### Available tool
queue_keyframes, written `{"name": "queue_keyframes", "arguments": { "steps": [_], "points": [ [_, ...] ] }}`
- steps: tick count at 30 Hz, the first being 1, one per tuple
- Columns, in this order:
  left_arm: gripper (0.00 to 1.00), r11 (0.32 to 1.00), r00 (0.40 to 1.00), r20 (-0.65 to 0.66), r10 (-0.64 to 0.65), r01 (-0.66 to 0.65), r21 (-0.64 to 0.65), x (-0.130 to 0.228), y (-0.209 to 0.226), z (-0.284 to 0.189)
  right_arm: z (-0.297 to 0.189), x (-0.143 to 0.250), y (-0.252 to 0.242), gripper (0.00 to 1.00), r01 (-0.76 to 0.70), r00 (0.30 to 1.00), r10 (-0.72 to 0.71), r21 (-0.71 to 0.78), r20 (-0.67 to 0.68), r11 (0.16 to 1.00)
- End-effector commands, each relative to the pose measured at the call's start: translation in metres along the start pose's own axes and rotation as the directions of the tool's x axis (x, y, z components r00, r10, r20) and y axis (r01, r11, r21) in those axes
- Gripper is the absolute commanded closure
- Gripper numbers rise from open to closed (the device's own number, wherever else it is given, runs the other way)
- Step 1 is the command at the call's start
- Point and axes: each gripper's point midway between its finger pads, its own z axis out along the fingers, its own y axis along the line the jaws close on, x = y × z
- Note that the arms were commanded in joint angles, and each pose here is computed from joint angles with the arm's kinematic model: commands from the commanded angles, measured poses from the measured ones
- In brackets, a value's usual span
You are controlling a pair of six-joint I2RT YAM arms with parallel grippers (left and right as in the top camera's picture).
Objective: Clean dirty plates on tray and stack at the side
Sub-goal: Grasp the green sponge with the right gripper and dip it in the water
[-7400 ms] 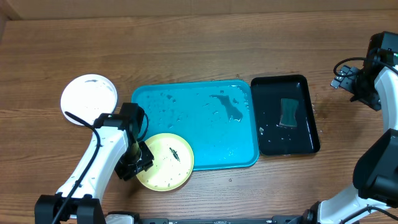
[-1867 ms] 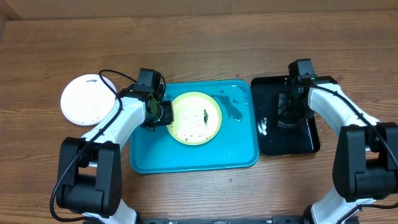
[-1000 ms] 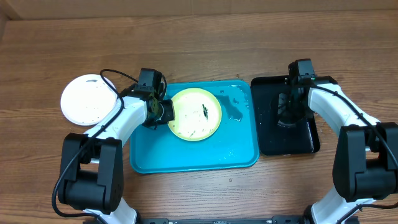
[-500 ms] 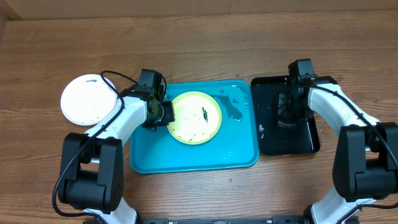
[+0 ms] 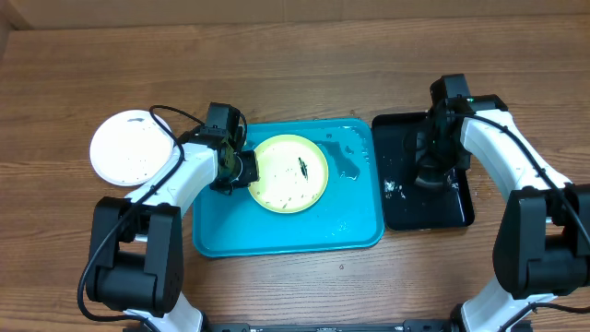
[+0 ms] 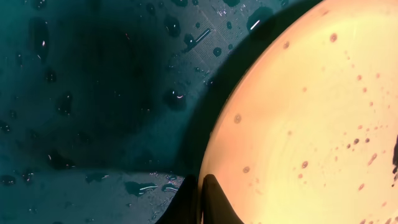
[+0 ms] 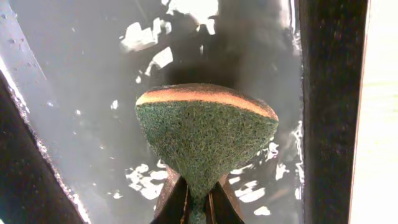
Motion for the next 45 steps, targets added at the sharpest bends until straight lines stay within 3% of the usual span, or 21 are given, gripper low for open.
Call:
{"name": "queue_keyframes", "arguments": {
  "steps": [1, 17, 27, 38, 45],
  "points": [
    [0.96, 1.000, 1.000, -0.016, 0.001, -0.001, -0.010, 0.004, 0.002, 0.005, -0.006, -0.008, 0.003, 0.96, 0.003, 1.000, -0.003, -0.018, 0.024, 1.000],
    [0.96, 1.000, 1.000, -0.026, 0.001, 0.000, 0.011, 0.006, -0.002, 0.005, 0.007, 0.009, 0.006, 0.96, 0.003, 1.000, -0.004, -0.040, -0.025, 0.999],
    [0.96, 1.000, 0.999, -0.048, -0.011, 0.011, 0.003, 0.012, 0.000, 0.004, -0.030, -0.008, 0.018, 0.96, -0.033, 0.999, 0.033, -0.073, 0.002, 0.997],
    [0.96, 1.000, 0.998, -0.063, -0.012, 0.013, 0.021, 0.015, -0.003, 0.004, 0.001, 0.006, 0.022, 0.96, 0.035, 0.999, -0.035, -0.008, 0.004, 0.999],
    [0.96, 0.999, 0.997, -0.072, -0.012, 0.015, 0.045, 0.017, -0.007, 0.004, -0.048, -0.014, 0.027, 0.96, 0.042, 0.998, -0.041, -0.019, 0.037, 0.999]
  ]
}}
